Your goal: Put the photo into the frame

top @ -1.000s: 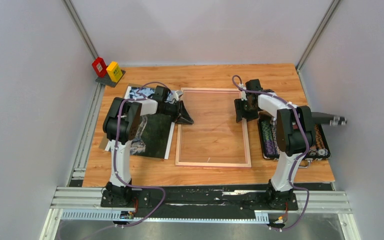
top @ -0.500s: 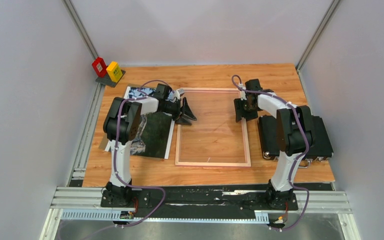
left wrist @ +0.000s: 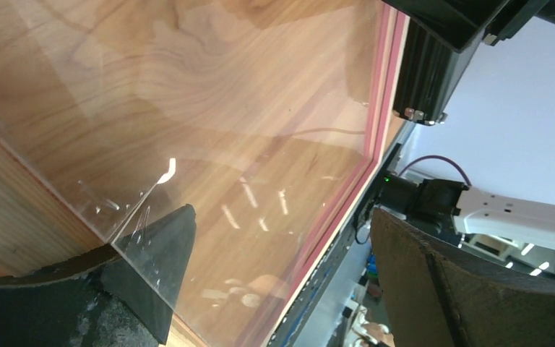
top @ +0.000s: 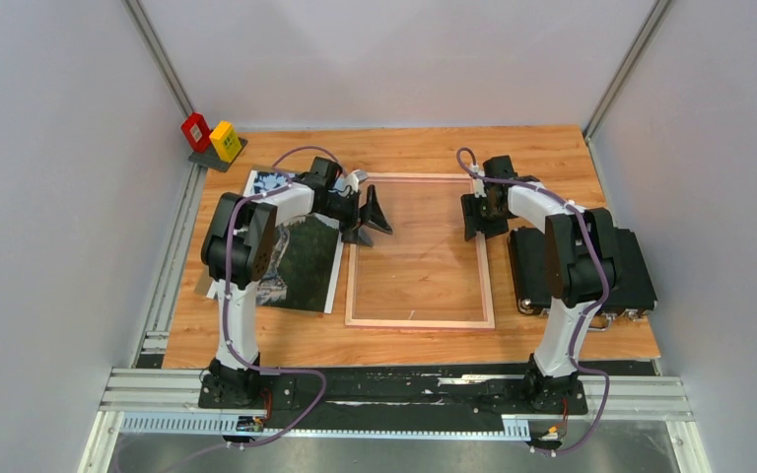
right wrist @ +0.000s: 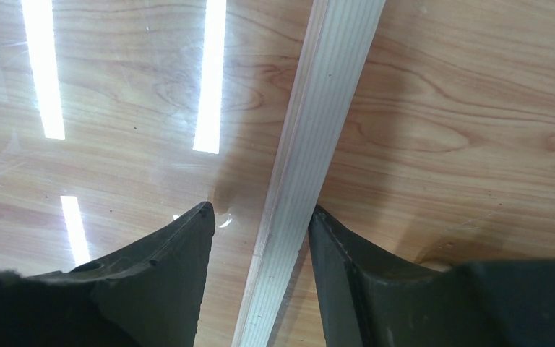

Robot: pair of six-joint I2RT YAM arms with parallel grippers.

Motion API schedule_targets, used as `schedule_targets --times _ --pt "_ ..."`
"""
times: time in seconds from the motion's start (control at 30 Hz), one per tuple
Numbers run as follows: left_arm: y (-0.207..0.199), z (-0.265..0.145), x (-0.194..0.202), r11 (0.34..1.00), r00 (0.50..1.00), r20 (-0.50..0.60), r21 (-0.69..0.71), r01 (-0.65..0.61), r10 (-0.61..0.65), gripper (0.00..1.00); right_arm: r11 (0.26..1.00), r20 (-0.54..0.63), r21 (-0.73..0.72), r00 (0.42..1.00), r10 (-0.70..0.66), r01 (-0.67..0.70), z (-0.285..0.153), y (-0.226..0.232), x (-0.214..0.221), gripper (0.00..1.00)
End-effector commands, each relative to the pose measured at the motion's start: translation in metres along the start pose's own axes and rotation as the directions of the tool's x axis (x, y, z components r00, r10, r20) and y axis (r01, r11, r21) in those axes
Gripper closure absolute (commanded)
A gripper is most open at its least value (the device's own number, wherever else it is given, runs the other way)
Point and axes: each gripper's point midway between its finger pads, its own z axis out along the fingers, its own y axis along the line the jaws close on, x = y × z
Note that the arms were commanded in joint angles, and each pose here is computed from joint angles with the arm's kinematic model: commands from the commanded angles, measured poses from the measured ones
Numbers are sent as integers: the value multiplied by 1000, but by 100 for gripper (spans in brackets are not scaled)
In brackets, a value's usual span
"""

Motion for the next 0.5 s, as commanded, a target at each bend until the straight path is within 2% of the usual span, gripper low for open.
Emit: schedule_targets --times 0.0,0.47 --pt "3 -16 -7 988 994 33 -118 -97 101 0 999 -37 -46 999 -29 28 24 11 14 47" --pt "0 -47 -5 947 982 27 -270 -175 189 0 999 -32 -44 999 -31 30 21 11 13 47"
